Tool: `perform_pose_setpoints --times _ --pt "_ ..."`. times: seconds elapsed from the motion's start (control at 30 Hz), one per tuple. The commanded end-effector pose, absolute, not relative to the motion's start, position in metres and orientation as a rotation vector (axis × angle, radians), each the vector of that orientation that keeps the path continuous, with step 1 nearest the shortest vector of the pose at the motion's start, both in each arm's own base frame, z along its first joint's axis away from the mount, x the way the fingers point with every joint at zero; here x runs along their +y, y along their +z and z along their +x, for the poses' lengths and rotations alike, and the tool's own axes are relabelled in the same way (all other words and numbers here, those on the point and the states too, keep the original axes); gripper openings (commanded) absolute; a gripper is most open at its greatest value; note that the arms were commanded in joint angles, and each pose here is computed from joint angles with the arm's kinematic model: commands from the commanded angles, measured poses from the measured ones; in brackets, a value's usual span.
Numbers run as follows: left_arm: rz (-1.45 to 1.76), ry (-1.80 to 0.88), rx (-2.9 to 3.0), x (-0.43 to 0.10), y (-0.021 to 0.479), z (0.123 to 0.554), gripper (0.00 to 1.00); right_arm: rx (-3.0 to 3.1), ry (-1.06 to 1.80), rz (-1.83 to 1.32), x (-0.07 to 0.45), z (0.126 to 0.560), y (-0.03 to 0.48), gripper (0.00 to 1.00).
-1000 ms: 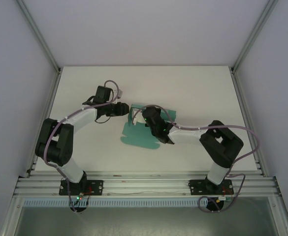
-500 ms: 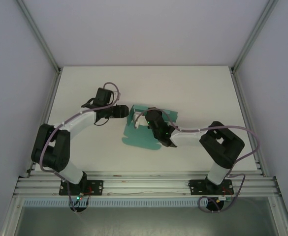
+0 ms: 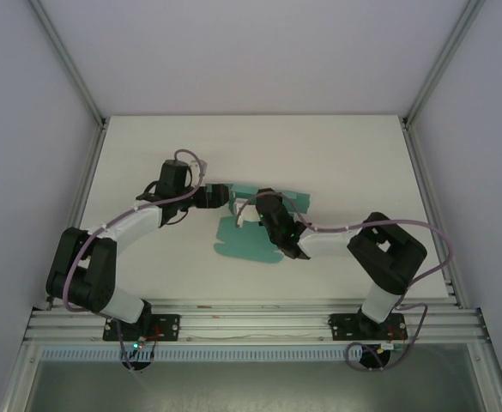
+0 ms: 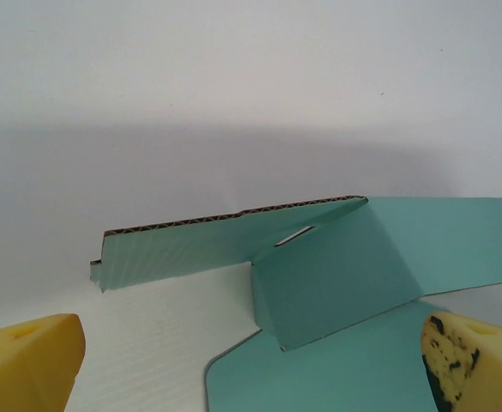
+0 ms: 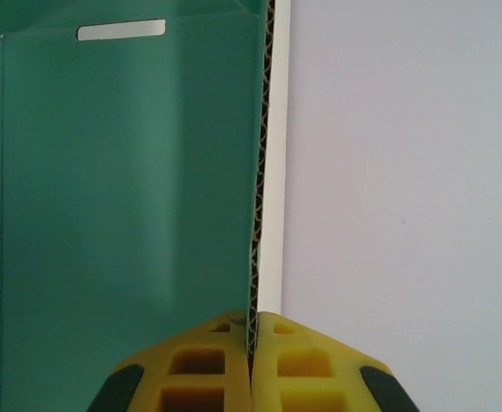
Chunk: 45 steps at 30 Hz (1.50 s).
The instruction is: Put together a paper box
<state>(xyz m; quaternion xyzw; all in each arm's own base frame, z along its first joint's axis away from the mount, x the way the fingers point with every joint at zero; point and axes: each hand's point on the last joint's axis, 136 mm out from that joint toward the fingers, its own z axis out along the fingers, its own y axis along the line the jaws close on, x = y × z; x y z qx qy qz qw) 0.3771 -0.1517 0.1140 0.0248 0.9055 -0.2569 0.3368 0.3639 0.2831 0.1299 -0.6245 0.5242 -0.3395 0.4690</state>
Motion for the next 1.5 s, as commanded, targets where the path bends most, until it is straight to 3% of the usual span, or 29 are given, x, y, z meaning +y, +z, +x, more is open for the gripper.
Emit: perform_pose_setpoints --times 0.0,0.07,0.23,0.6,0.7,0.8,1.03,1.17,1.27,1.47 --pt "0.158 -0.606 2.318 -0.147 0.114 0.38 1.0 1.256 -0.83 -1.602 0.284 0.357 0.116 0.0" --pt "0.169 -0.49 2.324 -0.13 0.113 0.383 1.0 1.248 -0.814 -1.616 0.285 0.354 0.115 0.0" --pt "0.239 -0.535 2.322 -0.098 0.115 0.392 1.0 1.252 -0.757 -1.665 0.286 0.346 0.117 0.0" --pt "0.849 -0.738 2.372 -0.154 0.098 0.378 0.98 1.305 -0.751 -1.674 0.287 0.354 0.118 0.0" --pt "0.872 -0.68 2.413 -0.154 0.086 0.378 0.82 1.313 -0.754 -1.648 0.288 0.357 0.121 0.0" --pt "0.843 -0.633 2.494 -0.146 0.072 0.381 0.59 1.312 -0.758 -1.662 0.287 0.356 0.122 0.0" --pt "0.772 -0.571 2.568 -0.139 0.068 0.388 0.31 1.32 -0.772 -1.636 0.285 0.357 0.127 0.0" --pt "0.581 -0.46 2.583 -0.13 0.075 0.408 0.08 1.309 -0.782 -1.623 0.285 0.357 0.131 0.0" --pt "0.433 -0.406 2.588 -0.13 0.082 0.416 0.0 1.309 -0.792 -1.605 0.287 0.358 0.132 0.0" --pt "0.064 -0.363 2.634 -0.142 0.091 0.418 0.0 1.285 -0.826 -1.564 0.295 0.357 0.133 0.0"
